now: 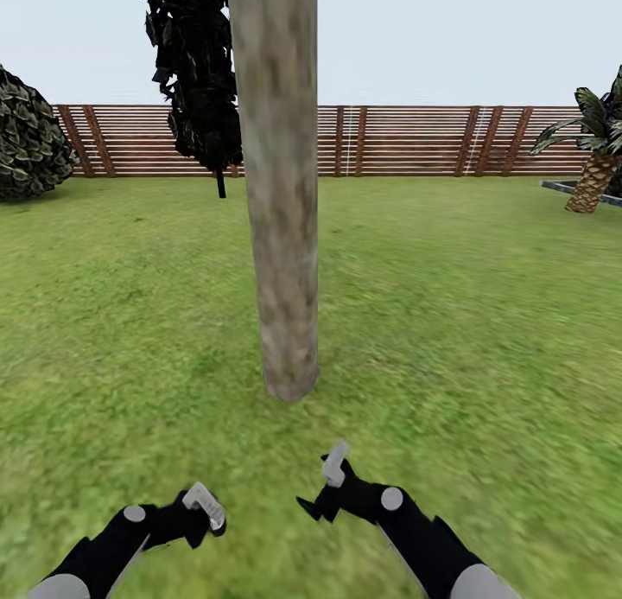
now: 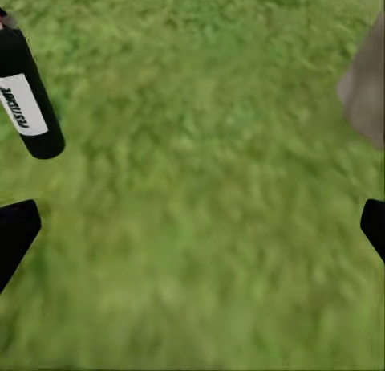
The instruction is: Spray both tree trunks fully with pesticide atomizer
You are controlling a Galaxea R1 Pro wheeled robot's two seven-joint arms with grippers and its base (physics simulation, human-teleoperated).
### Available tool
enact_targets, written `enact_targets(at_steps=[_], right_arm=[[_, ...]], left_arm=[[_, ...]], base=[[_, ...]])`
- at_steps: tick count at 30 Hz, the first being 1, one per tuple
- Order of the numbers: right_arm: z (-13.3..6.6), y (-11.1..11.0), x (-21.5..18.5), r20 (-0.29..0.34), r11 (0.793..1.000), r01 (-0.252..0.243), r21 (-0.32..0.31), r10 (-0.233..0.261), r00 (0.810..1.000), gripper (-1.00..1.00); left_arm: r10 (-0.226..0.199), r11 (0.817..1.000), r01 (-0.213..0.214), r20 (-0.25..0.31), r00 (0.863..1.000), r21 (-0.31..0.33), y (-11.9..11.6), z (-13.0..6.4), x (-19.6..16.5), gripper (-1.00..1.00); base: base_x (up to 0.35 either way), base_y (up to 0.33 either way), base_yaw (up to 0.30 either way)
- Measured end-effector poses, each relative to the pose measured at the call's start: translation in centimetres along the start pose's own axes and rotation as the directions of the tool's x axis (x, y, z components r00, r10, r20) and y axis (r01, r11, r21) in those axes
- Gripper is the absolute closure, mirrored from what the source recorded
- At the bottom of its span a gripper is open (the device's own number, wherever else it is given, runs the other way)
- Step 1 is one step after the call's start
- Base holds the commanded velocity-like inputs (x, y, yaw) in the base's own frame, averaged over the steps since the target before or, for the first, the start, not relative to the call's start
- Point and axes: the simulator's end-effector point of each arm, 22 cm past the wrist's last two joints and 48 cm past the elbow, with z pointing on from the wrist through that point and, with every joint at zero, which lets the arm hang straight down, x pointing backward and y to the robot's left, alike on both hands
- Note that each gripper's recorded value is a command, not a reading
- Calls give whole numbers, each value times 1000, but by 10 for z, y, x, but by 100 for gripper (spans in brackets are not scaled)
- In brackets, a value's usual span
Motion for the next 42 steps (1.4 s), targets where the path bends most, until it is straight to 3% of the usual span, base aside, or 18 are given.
enact_targets(at_steps=[2,4,5,8,13,18,23,31,38,42], right_arm=[[0,11,-8,-4,995,35,-89,-35,999,-100],[-1,20,-9,-19,984,84,-158,-88,996,-100],[-2,21,-8,-24,980,101,-173,-107,994,100],[-2,24,-7,-33,972,128,-197,-138,990,100],[-4,31,-6,-35,964,134,-231,-146,989,100],[-5,34,-6,-34,960,135,-247,-148,988,100],[-6,37,-7,-31,955,136,-262,-149,988,100],[-6,39,-9,-27,952,140,-272,-153,988,100],[-6,38,-17,-11,952,153,-267,-162,987,100],[-6,38,-17,-10,951,153,-267,-162,987,100]], left_arm=[[38,997,-37,-18,999,71,-5,-5,-3,100],[95,991,-87,-74,993,105,-7,-8,8,100],[112,989,-101,-100,989,111,-7,-8,13,100],[144,985,-126,-152,978,122,-7,-10,23,100],[156,982,-136,-162,974,130,-10,-9,24,100],[180,978,-160,-146,973,133,-11,-7,12,100],[211,959,-179,-134,968,219,-30,-10,6,100],[242,943,-211,-92,966,258,-49,-5,-13,100],[303,915,-267,-79,950,301,-74,3,-21,100],[314,897,-286,-30,949,337,-108,16,-45,100]], base=[[0,0,0],[0,0,0],[0,0,0],[0,0,0],[0,0,0],[0,0,0],[0,0,0],[0,0,0],[0,0,0],[0,0,0]])
